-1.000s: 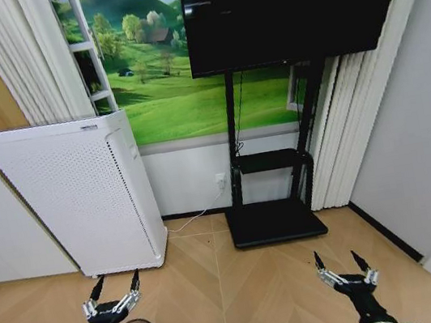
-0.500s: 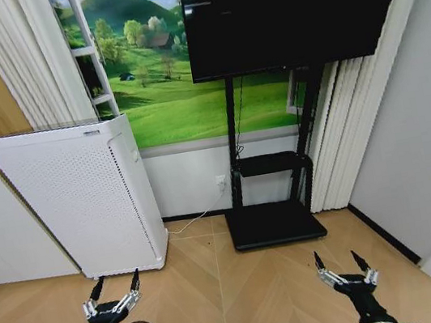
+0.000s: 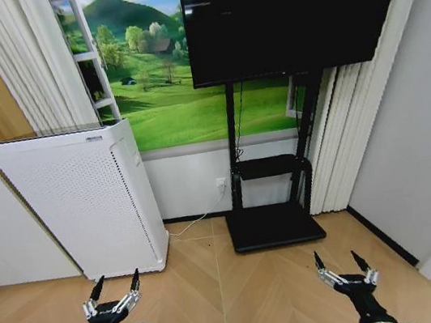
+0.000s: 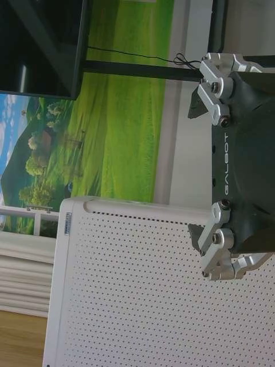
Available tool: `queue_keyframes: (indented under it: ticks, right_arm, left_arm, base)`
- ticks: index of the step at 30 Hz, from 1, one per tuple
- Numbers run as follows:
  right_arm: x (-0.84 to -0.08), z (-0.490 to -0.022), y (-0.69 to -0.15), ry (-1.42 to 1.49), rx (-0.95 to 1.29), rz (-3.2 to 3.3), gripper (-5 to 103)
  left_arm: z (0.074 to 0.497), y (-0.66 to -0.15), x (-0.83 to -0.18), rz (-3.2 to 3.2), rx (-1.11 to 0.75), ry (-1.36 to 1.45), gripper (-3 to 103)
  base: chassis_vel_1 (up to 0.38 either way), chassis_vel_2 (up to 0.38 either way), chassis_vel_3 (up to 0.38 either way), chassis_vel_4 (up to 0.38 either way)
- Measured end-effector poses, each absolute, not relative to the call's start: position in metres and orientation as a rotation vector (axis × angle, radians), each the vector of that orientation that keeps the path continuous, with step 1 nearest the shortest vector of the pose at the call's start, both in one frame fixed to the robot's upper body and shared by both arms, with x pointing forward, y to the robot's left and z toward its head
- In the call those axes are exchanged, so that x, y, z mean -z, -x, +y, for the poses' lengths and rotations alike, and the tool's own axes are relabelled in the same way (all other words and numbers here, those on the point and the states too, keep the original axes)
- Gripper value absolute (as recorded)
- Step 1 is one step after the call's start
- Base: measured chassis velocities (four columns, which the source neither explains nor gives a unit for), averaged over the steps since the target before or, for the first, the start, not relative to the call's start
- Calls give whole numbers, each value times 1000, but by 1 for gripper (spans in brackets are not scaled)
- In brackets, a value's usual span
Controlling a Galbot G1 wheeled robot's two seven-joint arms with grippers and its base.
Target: Pick up the trash bin and place the garbage on the floor into it.
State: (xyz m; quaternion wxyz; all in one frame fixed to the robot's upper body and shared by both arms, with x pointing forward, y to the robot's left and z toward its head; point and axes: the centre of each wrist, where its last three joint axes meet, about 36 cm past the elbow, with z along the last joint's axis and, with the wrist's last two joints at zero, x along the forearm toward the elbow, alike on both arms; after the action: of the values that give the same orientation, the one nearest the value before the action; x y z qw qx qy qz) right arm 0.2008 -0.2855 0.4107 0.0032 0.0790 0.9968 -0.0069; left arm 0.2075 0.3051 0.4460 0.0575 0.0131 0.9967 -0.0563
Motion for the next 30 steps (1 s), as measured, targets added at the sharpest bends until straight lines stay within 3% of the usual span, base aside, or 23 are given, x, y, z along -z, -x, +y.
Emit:
queue_keyframes:
  ticks: [30]
  right_arm:
    - [-411,-285,-201,-248,22,3125,100]
  left_arm:
    - [305,-207,-446,3021,171,-40,100]
  base:
    - [0,0,0,0]
